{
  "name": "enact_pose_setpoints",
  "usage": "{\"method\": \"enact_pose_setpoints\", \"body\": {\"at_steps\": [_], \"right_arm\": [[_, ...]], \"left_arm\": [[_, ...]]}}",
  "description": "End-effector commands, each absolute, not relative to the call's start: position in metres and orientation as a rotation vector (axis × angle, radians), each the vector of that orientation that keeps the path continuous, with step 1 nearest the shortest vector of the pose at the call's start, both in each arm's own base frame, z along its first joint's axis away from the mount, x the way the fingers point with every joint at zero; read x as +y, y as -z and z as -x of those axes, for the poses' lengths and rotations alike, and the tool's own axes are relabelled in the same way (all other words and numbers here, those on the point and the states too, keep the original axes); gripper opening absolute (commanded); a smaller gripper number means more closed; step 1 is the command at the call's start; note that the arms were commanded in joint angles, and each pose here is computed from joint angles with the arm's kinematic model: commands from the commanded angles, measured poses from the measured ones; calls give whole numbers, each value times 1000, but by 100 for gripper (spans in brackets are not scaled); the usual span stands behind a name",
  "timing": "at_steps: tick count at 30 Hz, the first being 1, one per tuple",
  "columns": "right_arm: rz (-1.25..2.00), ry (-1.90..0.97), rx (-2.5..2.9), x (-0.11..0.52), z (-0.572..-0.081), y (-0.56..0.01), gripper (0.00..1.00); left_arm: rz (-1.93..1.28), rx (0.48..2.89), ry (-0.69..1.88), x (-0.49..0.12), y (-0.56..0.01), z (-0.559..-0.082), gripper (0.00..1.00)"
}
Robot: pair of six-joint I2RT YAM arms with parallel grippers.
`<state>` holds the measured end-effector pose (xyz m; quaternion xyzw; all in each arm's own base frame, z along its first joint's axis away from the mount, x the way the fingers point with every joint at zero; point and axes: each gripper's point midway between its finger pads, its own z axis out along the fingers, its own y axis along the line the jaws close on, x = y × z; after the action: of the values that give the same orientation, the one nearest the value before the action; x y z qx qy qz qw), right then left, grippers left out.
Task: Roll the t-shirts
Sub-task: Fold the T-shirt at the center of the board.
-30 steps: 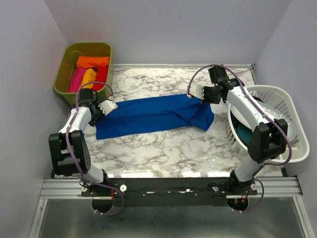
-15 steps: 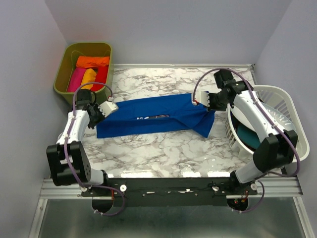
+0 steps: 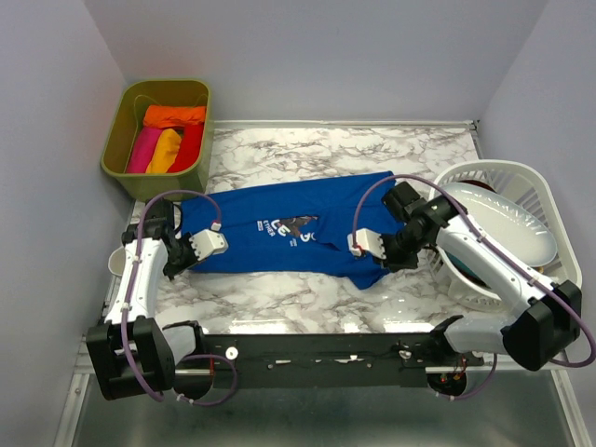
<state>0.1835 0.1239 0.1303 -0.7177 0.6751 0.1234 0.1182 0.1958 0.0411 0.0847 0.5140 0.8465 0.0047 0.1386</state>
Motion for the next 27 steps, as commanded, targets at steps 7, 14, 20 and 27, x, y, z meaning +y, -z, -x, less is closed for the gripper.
{"method": "enact_pose_setpoints", "body": {"at_steps": [7, 14, 20, 27], "right_arm": [[2102, -713, 2113, 115, -88, -139, 1], [2111, -607, 2122, 97, -80, -124, 0], [2066, -561, 2139, 94, -84, -116, 0], [2087, -567, 2163, 86, -79, -99, 1]], "left_arm": [[-1521, 2440, -44, 45, -85, -187, 0], [-1458, 2403, -83, 46, -99, -197, 0], [-1504, 2408, -68, 50, -107, -188, 0], [-1605, 2395, -156, 61, -95, -176, 0]]}}
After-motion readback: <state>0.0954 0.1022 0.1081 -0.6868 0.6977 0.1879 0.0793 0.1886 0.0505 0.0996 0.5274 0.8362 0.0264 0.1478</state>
